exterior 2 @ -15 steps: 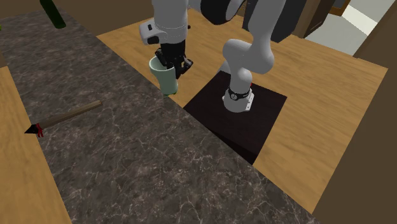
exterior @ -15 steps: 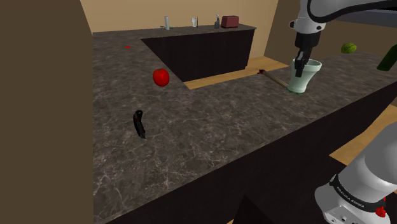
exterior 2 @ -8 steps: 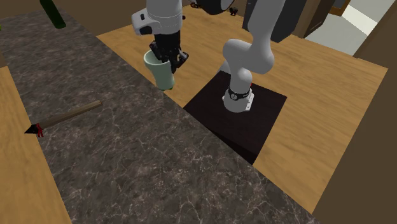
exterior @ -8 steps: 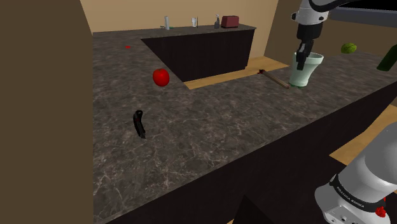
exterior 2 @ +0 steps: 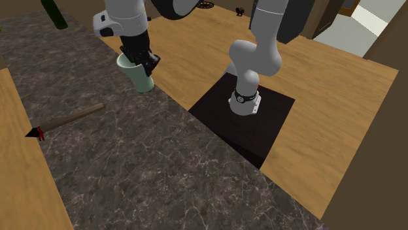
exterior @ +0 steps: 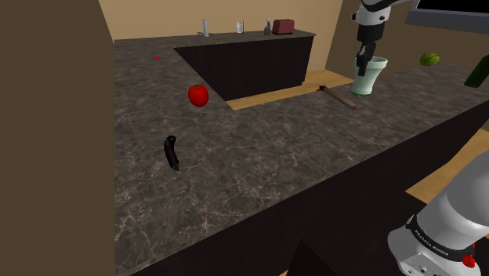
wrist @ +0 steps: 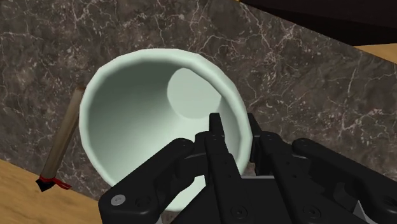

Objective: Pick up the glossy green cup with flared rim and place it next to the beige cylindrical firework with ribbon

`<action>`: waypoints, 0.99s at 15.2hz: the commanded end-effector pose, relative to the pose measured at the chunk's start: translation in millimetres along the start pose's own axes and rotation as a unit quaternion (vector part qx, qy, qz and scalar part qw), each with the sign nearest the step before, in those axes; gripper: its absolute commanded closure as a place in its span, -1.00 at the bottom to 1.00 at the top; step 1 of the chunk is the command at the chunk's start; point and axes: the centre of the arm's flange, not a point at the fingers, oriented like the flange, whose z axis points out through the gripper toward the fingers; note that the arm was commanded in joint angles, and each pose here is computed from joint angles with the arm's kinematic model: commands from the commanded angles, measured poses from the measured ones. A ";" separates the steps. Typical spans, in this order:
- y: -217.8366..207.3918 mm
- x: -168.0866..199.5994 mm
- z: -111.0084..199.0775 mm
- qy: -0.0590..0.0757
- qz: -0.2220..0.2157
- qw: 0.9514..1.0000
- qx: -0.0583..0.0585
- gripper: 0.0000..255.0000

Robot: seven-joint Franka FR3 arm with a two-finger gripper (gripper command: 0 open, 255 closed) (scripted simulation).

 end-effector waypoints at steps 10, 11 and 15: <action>124.6 77.0 5.4 0.000 -0.001 1.000 -0.001 1.00; 135.9 83.9 6.0 0.000 -0.001 1.000 -0.001 1.00; 173.9 108.1 13.3 0.000 -0.001 1.000 -0.001 1.00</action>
